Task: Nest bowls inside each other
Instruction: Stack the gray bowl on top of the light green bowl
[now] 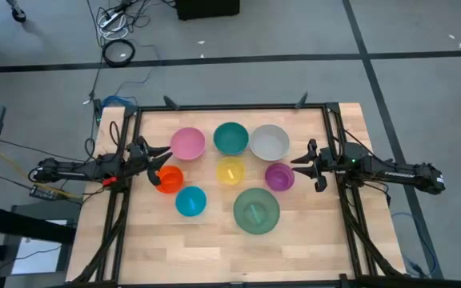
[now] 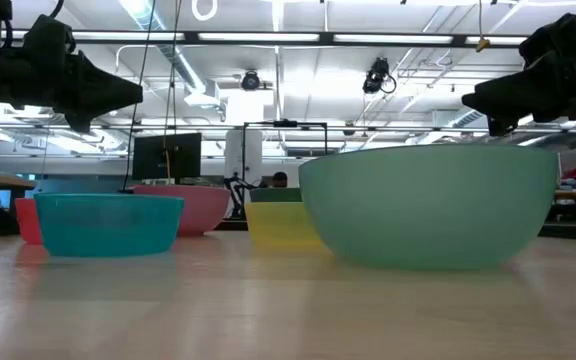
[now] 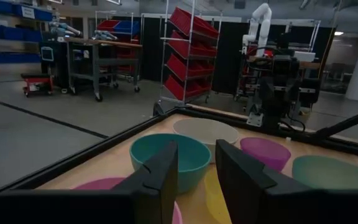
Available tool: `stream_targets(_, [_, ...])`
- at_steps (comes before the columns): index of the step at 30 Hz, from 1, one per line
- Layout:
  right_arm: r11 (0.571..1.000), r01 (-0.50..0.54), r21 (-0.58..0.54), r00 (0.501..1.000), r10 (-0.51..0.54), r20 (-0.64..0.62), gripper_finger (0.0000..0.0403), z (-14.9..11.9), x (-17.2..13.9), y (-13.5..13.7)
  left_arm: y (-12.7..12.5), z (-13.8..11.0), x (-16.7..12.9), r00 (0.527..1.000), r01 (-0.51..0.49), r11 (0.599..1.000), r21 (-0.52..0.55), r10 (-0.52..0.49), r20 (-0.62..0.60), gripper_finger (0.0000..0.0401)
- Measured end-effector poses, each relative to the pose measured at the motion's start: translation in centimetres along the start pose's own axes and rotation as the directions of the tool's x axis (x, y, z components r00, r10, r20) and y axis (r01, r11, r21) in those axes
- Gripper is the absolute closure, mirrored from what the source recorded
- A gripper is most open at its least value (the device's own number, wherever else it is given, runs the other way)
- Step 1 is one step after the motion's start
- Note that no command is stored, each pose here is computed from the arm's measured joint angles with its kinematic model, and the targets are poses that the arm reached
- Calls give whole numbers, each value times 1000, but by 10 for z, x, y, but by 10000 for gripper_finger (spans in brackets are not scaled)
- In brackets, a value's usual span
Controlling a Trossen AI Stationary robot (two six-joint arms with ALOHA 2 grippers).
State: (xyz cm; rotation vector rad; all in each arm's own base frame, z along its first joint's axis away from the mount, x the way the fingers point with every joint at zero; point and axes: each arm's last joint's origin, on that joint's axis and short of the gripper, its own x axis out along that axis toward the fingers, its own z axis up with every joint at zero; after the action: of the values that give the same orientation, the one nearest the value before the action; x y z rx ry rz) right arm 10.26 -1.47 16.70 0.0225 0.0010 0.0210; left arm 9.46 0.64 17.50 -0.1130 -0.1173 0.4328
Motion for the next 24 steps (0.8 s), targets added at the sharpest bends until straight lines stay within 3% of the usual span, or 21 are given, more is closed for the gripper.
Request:
stream_targets(3, [989, 8, -148, 1000, -7, 6, 291, 1, 0, 0, 0, 4, 0, 999, 4, 1000, -22, -3, 37, 284])
stream_targets(5, [982, 9, -189, 1000, -7, 12, 291, 1, 0, 0, 0, 7, 0, 998, 7, 999, -36, -5, 62, 284])
stream_targets(24, [978, 14, -207, 999, -6, 40, 291, 4, 0, 0, -1, 16, -1, 989, 21, 995, -100, -6, 150, 284])
